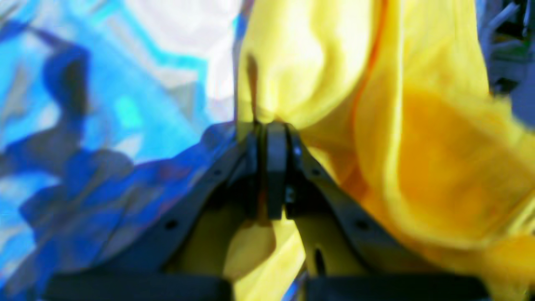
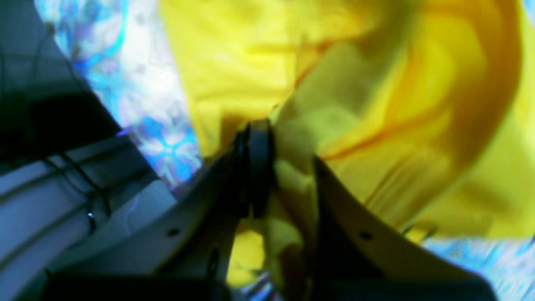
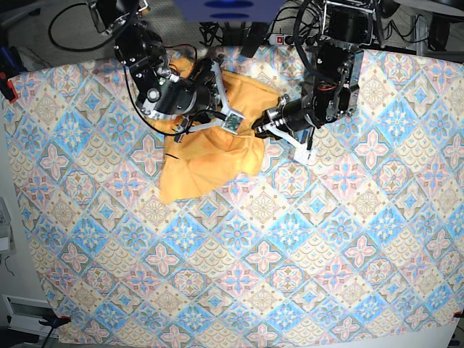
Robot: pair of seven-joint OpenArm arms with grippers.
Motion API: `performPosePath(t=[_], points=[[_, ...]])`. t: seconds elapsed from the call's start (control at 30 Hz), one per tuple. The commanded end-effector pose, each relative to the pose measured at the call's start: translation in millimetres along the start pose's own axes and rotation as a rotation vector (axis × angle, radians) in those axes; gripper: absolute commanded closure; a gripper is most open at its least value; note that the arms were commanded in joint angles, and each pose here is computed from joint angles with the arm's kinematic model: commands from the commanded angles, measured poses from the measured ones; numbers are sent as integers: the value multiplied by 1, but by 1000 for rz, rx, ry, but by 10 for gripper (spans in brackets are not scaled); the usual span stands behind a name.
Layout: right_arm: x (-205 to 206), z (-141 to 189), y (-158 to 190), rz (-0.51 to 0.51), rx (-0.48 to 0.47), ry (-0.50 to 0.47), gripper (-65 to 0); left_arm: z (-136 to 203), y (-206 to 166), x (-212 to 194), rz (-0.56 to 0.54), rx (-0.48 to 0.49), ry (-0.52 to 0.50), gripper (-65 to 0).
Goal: Fold the T-shirt properly
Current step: 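Lift the gripped fabric with the right gripper and fold it over the shirt, then release the fabric and reposition the right gripper beside the bunched shirt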
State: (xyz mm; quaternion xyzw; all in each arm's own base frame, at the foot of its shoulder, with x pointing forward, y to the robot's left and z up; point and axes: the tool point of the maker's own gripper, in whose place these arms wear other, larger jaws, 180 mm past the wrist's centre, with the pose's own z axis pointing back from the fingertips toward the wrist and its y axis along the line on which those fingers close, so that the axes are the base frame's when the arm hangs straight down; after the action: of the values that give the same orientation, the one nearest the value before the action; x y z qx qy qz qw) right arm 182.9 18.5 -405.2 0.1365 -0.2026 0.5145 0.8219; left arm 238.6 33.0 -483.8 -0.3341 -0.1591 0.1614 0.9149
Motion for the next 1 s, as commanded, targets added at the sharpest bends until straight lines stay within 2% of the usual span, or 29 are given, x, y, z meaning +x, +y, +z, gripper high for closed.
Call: performPosePath(t=[0.0, 0.17, 0.43, 0.53, 0.73, 0.97], points=[[19, 5, -5, 31, -8, -62, -6, -2, 3, -1, -15, 32, -1, 0], [34, 7, -13, 89, -20, -87, -31, -11, -11, -8, -67, 14, -2, 0], [42, 0, -13, 124, -4, -88, -38, -11, -11, -8, -68, 13, -2, 0], [43, 1, -14, 123, -9, -94, -73, -11, -10, -8, -68, 16, -3, 0], [50, 6, -28, 103, -40, -133, -205, -11, -10, -10, -65, 16, 0, 0], [56, 21, -62, 47, -121, -195, -217, -4, 4, -11, -70, 41, 5, 0]])
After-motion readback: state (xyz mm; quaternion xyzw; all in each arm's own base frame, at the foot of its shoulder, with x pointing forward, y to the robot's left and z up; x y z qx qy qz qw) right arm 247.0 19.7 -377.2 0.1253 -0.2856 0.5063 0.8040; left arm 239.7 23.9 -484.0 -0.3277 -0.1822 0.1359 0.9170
